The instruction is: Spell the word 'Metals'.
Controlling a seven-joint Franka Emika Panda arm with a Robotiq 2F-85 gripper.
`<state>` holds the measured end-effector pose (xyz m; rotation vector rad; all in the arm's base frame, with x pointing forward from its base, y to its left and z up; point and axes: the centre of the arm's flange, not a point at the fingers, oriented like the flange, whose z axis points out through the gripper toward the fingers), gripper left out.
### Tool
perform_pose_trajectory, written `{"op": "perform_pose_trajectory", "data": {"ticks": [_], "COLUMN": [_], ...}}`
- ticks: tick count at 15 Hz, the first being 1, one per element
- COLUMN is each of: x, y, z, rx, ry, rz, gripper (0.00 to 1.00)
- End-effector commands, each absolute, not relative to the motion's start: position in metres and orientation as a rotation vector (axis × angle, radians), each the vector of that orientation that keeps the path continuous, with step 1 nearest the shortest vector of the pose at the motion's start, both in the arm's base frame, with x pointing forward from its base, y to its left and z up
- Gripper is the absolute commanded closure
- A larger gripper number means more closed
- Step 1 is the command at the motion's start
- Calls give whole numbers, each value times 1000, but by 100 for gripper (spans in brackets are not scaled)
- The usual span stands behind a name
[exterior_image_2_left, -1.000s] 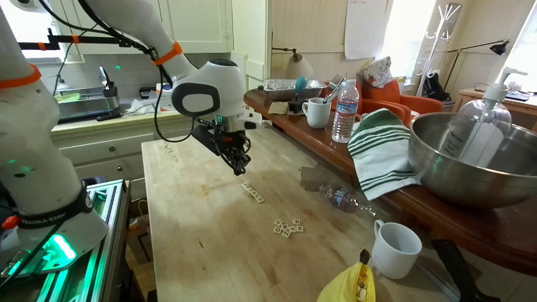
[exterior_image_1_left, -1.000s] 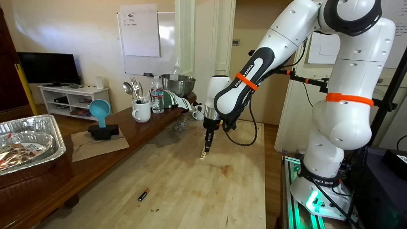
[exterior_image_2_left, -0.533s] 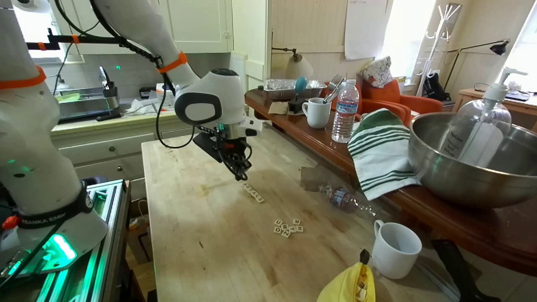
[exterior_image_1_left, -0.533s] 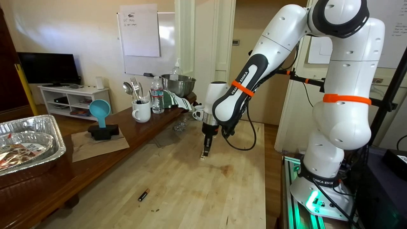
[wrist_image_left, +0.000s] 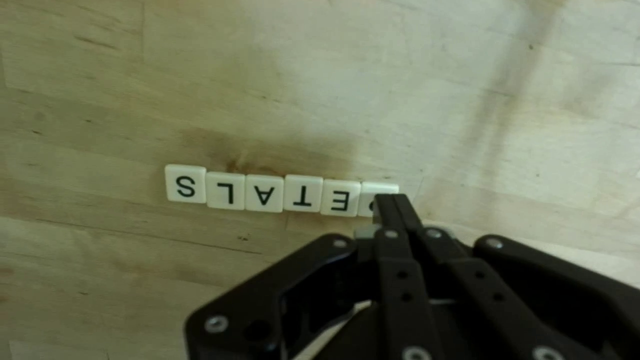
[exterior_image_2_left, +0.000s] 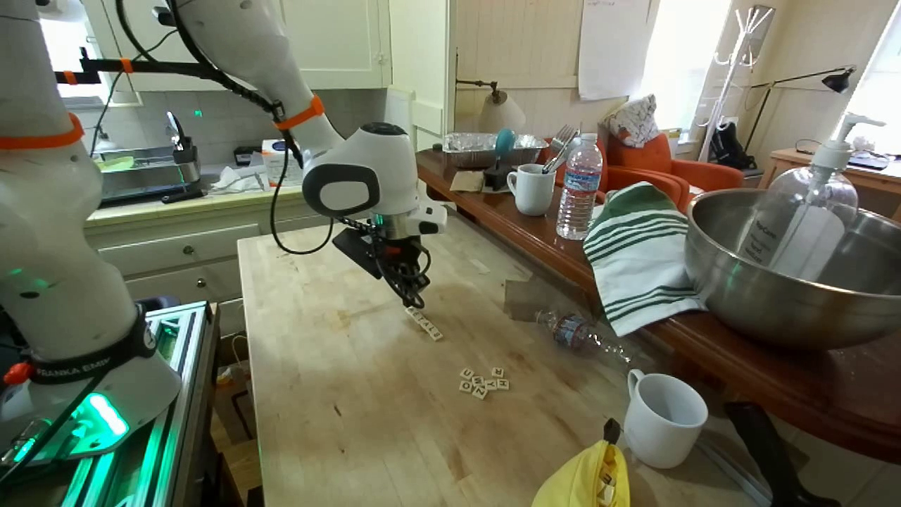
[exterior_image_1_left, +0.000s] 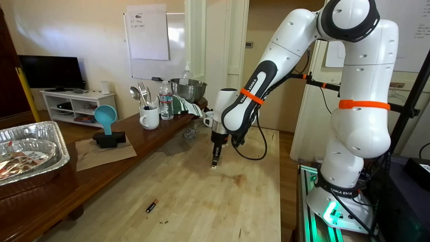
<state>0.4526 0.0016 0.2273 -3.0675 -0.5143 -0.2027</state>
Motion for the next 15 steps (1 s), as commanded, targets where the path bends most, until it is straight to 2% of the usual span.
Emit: {"op": "perform_pose_trajectory", "data": {"ticks": [1,9,15], "x": [462,466,481], "y": [1,8,9], "z": [214,204,197], "rx": [-3072,-3086,-3097], "ry": [-508,-509,-466], "rz": [-214,-198,-328], "gripper": [100,100,100]}}
